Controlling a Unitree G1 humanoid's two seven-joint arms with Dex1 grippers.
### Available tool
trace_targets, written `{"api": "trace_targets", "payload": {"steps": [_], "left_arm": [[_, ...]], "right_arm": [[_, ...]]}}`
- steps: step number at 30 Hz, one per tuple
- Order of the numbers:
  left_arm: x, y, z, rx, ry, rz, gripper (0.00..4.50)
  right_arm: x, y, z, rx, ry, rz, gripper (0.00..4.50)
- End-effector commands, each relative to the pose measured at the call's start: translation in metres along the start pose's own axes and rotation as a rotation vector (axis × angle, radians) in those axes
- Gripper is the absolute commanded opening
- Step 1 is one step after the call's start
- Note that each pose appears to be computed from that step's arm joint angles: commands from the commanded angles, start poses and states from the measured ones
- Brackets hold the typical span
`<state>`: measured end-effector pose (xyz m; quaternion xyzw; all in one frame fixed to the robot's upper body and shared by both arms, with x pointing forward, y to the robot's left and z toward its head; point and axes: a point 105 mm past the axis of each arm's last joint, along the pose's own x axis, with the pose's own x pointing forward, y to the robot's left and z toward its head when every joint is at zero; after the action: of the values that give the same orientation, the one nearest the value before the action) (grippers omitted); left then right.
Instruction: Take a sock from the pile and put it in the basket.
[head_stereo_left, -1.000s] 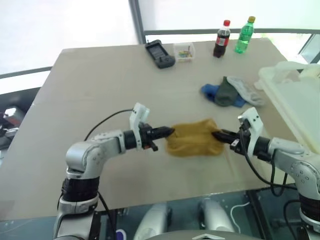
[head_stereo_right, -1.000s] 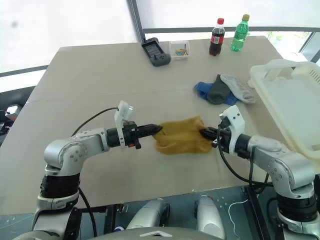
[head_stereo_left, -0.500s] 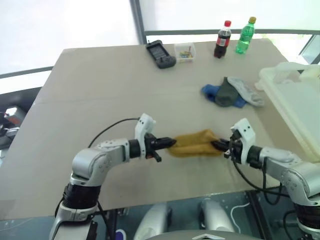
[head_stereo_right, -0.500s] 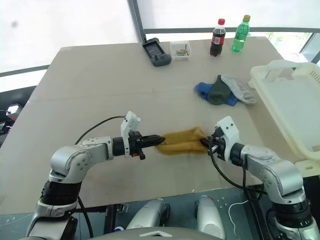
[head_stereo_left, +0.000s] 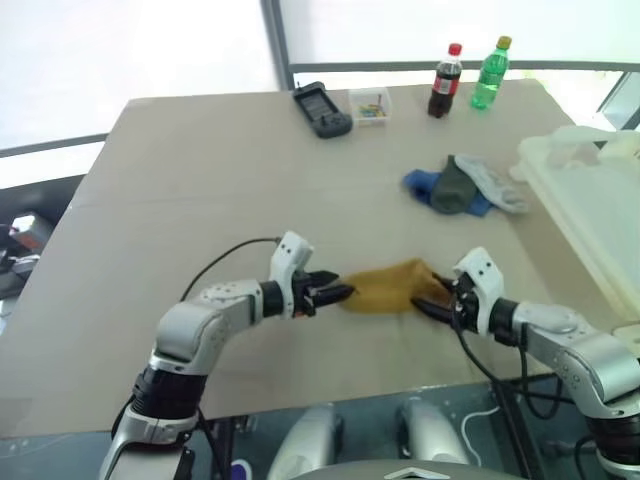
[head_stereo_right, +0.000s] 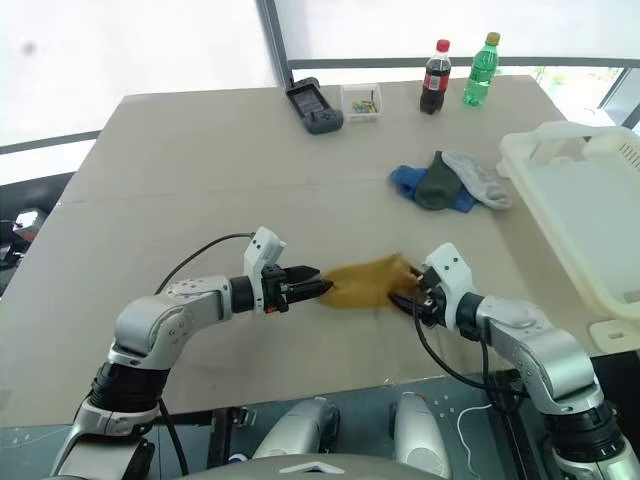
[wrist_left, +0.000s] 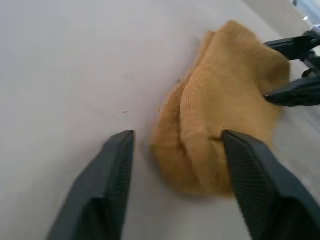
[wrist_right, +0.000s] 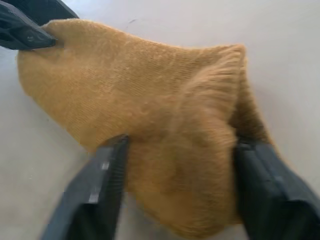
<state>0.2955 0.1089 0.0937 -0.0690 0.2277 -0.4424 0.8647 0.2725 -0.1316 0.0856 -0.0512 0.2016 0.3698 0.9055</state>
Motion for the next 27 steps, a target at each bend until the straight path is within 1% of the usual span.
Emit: {"api": "trace_targets", "payload": {"steps": [1, 4, 7, 9, 12, 14, 16, 19, 23, 25, 27], "left_arm": [[-0.018, -0.012, 0.029, 0.064, -0.108, -0.047, 3.36], [-0.022, -0.021, 0.040, 0.098, -0.152, -0.103, 3.36], [-0.006, -0.021, 0.038, 0.135, -0.136, -0.109, 3.36], [0.012, -0.019, 0.029, 0.165, -0.092, -0.099, 3.36], [0.041, -0.011, 0.014, 0.217, -0.018, -0.045, 3.36], [0.053, -0.005, 0.003, 0.228, 0.024, -0.013, 3.36], [0.061, 0.002, -0.009, 0.270, 0.080, 0.025, 3.36], [0.064, 0.007, -0.015, 0.275, 0.098, 0.059, 3.36], [0.060, 0.013, -0.018, 0.292, 0.107, 0.083, 3.36], [0.058, 0.015, -0.016, 0.297, 0.099, 0.090, 3.36], [0.055, 0.016, -0.006, 0.312, 0.055, 0.095, 3.36]], "right_arm": [[-0.021, 0.002, 0.028, -0.047, -0.119, 0.015, 4.40], [-0.032, 0.011, 0.037, -0.057, -0.163, 0.069, 4.40], [-0.029, 0.005, 0.035, -0.063, -0.158, 0.034, 4.40], [-0.023, -0.003, 0.031, -0.087, -0.140, -0.012, 4.40], [-0.018, -0.012, 0.037, -0.106, -0.165, -0.063, 4.40], [-0.017, -0.019, 0.041, -0.127, -0.172, -0.105, 4.40], [-0.013, -0.026, 0.038, -0.161, -0.144, -0.133, 4.40], [-0.005, -0.039, 0.019, -0.212, -0.047, -0.198, 4.40], [-0.001, -0.045, 0.003, -0.245, 0.016, -0.213, 4.40], [-0.001, -0.046, 0.002, -0.265, 0.022, -0.220, 4.40], [-0.002, -0.043, 0.010, -0.272, -0.021, -0.211, 4.40]]}}
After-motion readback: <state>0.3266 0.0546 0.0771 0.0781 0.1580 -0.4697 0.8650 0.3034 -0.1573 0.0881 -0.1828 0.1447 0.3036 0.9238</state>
